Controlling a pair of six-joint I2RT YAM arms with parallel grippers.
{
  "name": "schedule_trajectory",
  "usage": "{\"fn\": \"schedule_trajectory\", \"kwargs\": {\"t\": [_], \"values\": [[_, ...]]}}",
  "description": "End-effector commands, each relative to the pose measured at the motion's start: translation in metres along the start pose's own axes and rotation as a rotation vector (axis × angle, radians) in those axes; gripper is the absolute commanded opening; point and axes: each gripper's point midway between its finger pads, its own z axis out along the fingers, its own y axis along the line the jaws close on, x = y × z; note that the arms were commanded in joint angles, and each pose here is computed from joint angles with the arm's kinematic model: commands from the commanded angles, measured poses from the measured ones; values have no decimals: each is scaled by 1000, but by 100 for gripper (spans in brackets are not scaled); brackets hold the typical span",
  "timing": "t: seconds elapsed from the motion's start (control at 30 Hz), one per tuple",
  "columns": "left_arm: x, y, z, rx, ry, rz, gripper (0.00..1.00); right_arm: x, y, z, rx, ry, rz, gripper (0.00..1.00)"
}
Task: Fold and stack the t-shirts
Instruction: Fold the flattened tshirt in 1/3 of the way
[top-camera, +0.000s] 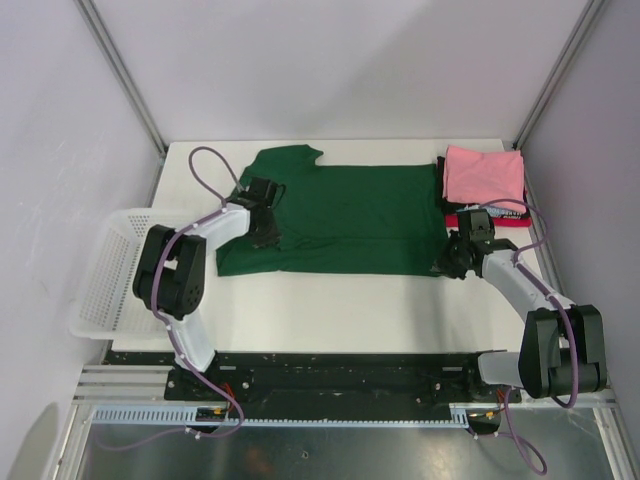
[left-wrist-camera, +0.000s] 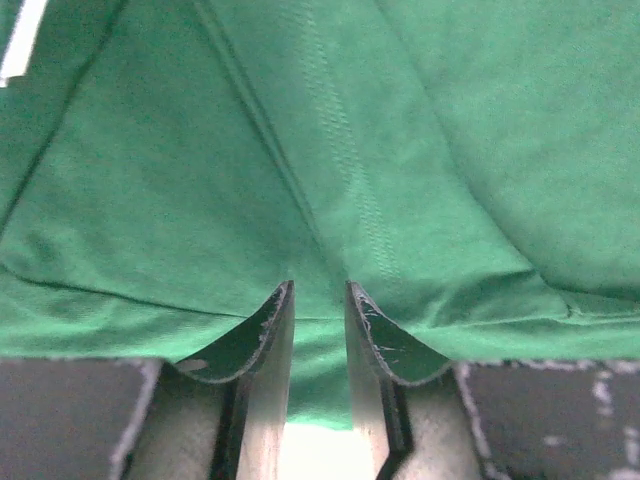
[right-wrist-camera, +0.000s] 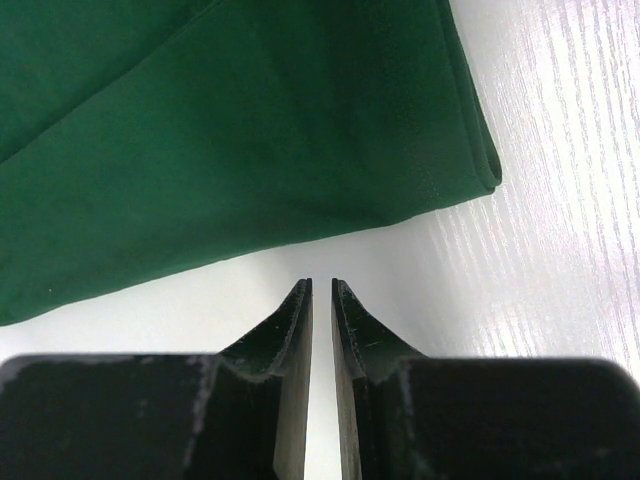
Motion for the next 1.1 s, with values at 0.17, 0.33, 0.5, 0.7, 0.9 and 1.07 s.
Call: {"fn": "schedule_trajectory", "kwargs": {"t": [0.17, 0.33, 0.5, 0.7, 0.9, 1.07], "values": [[-3, -32, -16, 118, -35, 45, 33, -10, 12, -4, -20, -30, 1, 18], [1, -36, -12, 124, -23, 56, 33, -8, 14, -3, -21, -26, 0, 18], [2, -36, -6, 114, -11, 54, 33, -7, 14, -3, -17, -23, -3, 17], [-1, -40, -4, 118, -13, 50, 20, -6, 13, -3, -14, -21, -7, 18], [-9, -49, -5, 142, -22, 56, 1, -6, 13, -3, -14, -23, -7, 18], [-11, -51, -6, 147, -24, 59, 0, -7, 13, -2, -14, -23, -7, 17]]}}
